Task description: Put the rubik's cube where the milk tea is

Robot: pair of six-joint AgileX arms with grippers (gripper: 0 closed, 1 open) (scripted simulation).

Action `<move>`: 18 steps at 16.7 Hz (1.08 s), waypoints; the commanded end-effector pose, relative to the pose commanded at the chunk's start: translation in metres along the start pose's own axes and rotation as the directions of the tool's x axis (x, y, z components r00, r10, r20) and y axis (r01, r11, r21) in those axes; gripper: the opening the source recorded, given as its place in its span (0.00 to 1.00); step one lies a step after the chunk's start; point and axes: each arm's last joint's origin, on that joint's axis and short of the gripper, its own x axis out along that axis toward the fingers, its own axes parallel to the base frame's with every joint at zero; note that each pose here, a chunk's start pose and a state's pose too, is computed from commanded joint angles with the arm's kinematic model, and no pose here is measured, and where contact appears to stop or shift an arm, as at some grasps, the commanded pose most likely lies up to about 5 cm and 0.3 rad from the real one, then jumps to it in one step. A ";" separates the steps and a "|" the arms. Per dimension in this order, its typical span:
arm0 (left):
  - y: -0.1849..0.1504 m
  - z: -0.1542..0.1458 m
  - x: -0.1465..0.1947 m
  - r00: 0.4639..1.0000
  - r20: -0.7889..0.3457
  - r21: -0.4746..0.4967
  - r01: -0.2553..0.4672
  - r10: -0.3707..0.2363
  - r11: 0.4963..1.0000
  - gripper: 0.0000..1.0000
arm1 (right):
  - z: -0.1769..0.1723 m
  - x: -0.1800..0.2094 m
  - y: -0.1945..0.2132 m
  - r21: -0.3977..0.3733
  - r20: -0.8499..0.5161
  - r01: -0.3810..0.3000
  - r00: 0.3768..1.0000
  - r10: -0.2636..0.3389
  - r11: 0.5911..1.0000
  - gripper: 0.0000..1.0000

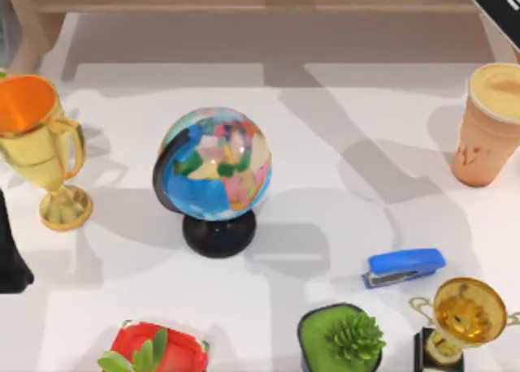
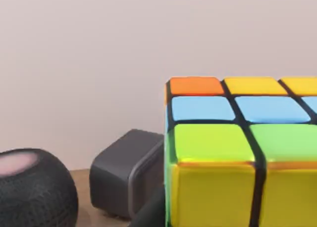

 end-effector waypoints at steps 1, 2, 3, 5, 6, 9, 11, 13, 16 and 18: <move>0.000 0.000 0.000 1.000 0.000 0.000 0.000 0.000 1.000 1.00 | -0.015 0.009 -0.001 -0.037 -0.031 -0.012 0.999 0.010 0.999 0.00; 0.000 0.000 0.000 1.000 0.000 0.000 0.000 0.000 1.000 1.00 | -0.028 0.018 -0.003 -0.068 -0.059 -0.021 0.998 0.017 0.997 0.00; 0.000 0.000 0.000 1.000 0.000 0.000 0.000 0.000 1.000 1.00 | -0.036 0.023 -0.005 -0.085 -0.074 -0.025 0.997 0.019 0.996 0.00; 0.000 0.000 0.000 1.000 0.000 0.000 0.000 0.000 1.000 1.00 | -0.038 0.024 -0.006 -0.088 -0.076 -0.026 0.997 0.019 0.996 0.00; 0.000 0.000 0.000 1.000 0.000 0.000 0.000 0.000 1.000 1.00 | -0.038 0.024 -0.006 -0.088 -0.076 -0.026 0.997 0.019 0.996 0.00; 0.000 0.000 0.000 1.000 0.000 0.000 0.000 0.000 1.000 1.00 | -0.033 0.020 -0.004 -0.072 -0.072 -0.039 0.997 0.034 0.997 0.00; 0.000 0.000 0.000 1.000 0.000 0.000 0.000 0.000 1.000 1.00 | -0.014 0.009 -0.003 -0.021 -0.062 -0.099 0.993 0.098 0.995 0.00; 0.000 0.000 0.000 1.000 0.000 0.000 0.000 0.000 1.000 1.00 | 0.003 -0.011 0.006 0.040 -0.081 -0.202 0.975 0.205 0.979 0.00; 0.000 0.000 0.000 1.000 0.000 0.000 0.000 0.000 1.000 1.00 | 0.007 -0.040 0.021 0.120 -0.213 -0.364 0.899 0.382 0.924 0.00; 0.000 0.000 0.000 1.000 0.000 0.000 0.000 0.000 1.000 1.00 | -0.014 -0.049 0.026 0.163 -0.383 -0.418 0.808 0.448 0.894 0.00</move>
